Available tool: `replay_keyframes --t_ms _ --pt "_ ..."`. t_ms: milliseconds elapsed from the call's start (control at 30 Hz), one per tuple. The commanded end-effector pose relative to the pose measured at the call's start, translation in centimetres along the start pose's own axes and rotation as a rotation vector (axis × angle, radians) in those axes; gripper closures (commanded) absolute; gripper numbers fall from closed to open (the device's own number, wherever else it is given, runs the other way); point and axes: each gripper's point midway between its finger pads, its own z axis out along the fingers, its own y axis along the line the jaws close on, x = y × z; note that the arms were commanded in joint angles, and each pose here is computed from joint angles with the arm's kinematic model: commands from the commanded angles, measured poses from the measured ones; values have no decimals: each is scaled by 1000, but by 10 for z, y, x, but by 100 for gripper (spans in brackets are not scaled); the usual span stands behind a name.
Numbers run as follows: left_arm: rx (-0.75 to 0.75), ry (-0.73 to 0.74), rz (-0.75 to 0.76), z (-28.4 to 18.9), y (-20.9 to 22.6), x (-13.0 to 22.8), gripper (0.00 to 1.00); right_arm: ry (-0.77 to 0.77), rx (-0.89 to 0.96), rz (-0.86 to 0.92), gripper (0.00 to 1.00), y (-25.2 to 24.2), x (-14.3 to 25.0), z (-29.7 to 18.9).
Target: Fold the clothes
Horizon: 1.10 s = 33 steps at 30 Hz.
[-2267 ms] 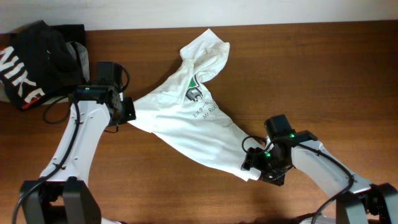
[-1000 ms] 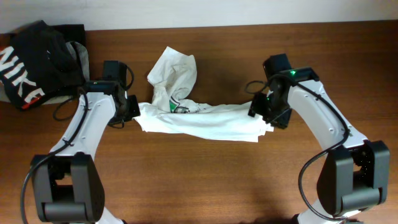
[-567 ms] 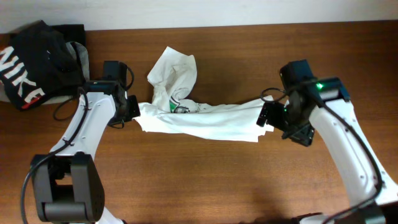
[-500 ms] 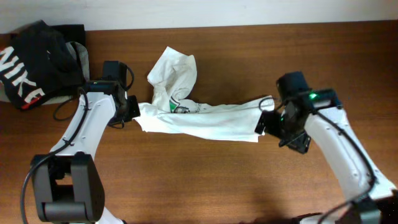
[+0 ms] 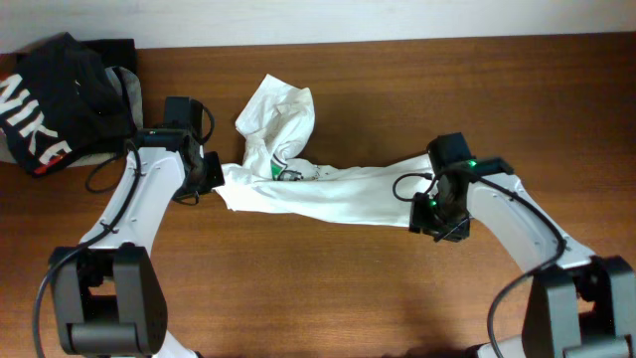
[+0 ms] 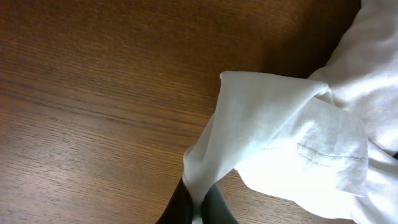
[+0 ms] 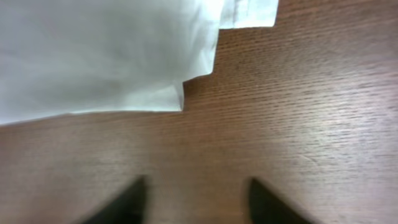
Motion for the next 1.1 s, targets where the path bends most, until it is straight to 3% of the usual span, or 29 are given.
replay_keyframes --t_ms 0,133,433,600,633,667,700,867,1067 --pt "10 -8 -13 -2 -2 -3 100 23 -19 -52 57 6 -4 15" --pt "11 -9 -13 -2 -2 -3 100 -13 -47 -145 45 21 -16 28" --pt "14 -20 -14 -2 -3 -5 100 -41 -58 -164 45 30 -30 46" --pt "15 -24 -15 -2 -3 -7 100 -21 -43 -148 66 26 -29 54" --pt "16 -27 -16 -2 -3 -7 100 -20 -43 -147 73 26 -29 54" --pt "16 -27 -16 -2 -3 -7 100 -18 -41 -139 87 25 -28 53" --pt "16 -27 -16 -2 -3 -7 100 -18 -41 -118 95 25 -29 53" --pt "37 -53 -17 -14 -6 -10 100 -7 -38 -57 96 32 -34 27" --pt "93 -213 -31 -90 0 -11 100 -99 -85 10 96 41 -33 -33"
